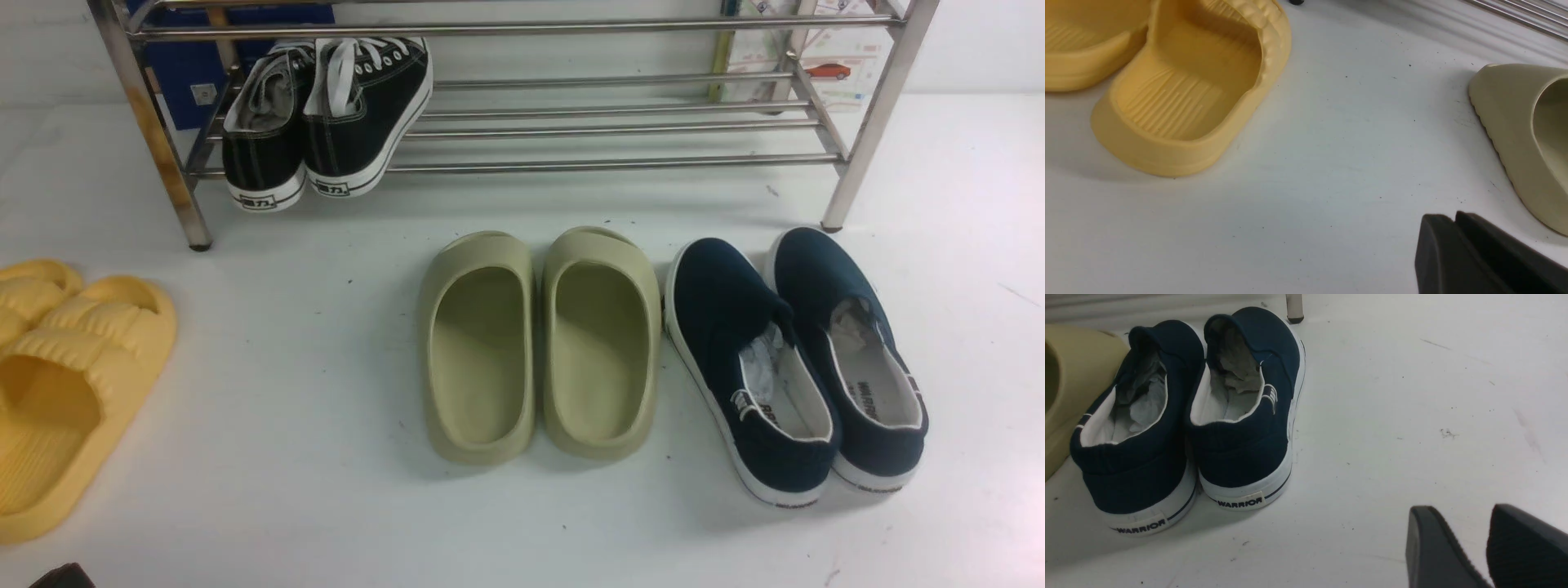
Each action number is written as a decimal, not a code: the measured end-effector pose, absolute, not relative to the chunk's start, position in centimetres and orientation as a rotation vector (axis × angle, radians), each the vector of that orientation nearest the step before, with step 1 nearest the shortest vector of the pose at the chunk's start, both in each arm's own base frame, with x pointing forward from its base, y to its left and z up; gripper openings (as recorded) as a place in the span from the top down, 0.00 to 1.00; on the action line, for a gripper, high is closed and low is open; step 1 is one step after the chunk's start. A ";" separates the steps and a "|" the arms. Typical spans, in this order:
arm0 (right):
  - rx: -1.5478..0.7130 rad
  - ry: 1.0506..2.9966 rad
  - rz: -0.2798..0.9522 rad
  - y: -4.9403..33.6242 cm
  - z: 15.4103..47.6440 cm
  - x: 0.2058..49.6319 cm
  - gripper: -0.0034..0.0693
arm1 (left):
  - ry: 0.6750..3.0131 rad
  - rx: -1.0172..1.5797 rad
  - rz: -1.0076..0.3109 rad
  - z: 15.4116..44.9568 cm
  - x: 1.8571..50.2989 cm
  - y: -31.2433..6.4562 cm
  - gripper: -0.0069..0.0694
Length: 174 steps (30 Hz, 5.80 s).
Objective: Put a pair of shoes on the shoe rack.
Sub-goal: Use the right arm to grab the shoe closest to it, then use the right arm to put a shoe into the shoe rack
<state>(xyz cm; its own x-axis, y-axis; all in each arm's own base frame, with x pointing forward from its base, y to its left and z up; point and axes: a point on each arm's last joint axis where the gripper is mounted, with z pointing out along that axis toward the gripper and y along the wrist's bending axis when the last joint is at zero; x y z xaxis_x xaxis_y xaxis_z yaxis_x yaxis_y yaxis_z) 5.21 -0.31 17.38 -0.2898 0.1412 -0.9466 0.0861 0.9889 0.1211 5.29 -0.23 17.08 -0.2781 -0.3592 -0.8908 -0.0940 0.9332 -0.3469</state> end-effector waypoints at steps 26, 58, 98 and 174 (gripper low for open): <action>0.162 1.867 0.049 -0.3 17.4 5.2 0.62 | 1.847 -0.334 -0.265 17.1 5.3 -0.2 0.80; 0.608 1.735 0.716 1.6 19.7 5.0 0.63 | 1.847 -0.334 -0.265 17.1 5.3 -0.2 0.79; -0.792 2.814 0.053 16.1 27.3 26.6 0.48 | 1.846 -0.333 -0.265 17.1 5.3 -0.2 0.74; -0.703 2.688 -0.038 20.8 29.2 41.0 0.88 | 1.846 -0.333 -0.265 17.1 5.3 -0.2 0.67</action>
<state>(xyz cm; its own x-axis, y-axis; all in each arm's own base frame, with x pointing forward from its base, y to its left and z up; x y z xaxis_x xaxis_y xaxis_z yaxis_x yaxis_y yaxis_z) 41.03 20.80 29.23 -0.8110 -0.4784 -0.3368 -0.4688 0.8758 -0.1151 5.29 -0.23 17.09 -0.2775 -0.3585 -0.8913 -0.0936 0.9334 -0.3463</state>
